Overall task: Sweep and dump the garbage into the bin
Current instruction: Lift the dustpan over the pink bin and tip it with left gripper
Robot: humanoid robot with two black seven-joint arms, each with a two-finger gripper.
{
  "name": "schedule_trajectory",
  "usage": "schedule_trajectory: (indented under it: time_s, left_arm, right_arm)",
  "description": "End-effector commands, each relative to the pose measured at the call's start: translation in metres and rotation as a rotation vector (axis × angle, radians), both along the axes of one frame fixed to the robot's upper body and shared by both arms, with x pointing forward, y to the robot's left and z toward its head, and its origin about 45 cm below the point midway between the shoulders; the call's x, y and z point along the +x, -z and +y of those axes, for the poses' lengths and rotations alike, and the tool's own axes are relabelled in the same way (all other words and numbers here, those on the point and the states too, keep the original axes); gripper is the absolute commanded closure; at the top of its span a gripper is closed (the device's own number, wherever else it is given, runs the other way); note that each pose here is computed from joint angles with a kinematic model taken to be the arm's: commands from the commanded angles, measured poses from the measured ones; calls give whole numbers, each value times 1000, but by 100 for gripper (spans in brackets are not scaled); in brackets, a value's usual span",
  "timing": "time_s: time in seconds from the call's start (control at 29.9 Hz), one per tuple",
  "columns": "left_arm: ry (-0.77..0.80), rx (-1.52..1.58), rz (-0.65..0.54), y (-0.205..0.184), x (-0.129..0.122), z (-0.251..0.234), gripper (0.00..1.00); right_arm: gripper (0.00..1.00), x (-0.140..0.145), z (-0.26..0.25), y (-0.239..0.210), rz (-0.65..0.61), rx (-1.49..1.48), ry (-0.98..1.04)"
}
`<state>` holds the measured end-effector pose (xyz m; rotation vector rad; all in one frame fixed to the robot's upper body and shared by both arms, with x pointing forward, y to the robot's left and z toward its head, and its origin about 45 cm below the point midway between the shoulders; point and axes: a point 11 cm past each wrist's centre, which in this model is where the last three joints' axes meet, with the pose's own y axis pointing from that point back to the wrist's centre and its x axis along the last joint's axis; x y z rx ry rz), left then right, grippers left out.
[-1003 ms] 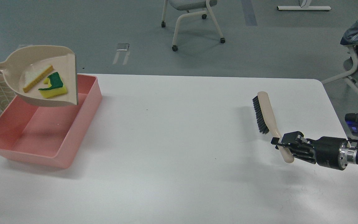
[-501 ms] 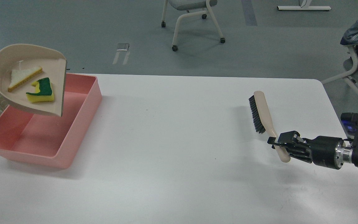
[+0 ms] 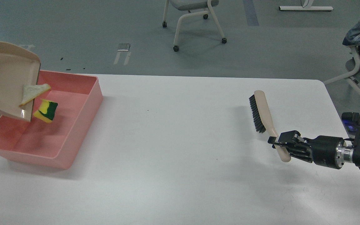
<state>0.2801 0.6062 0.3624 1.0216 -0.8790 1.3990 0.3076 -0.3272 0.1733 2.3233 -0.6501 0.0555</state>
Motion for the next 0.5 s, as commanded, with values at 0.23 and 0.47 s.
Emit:
schedule_trajectory:
  time_s: [0.23,0.47]
  left_arm:
    - [-1,-13,-106,-38,8,-1,100]
    - [118,-226,-168,-67,36,-46,100]
  right_arm:
    - [88,0,4,-2,-4,7,-11]
    - [88,0,3,-2,-4,3,-8]
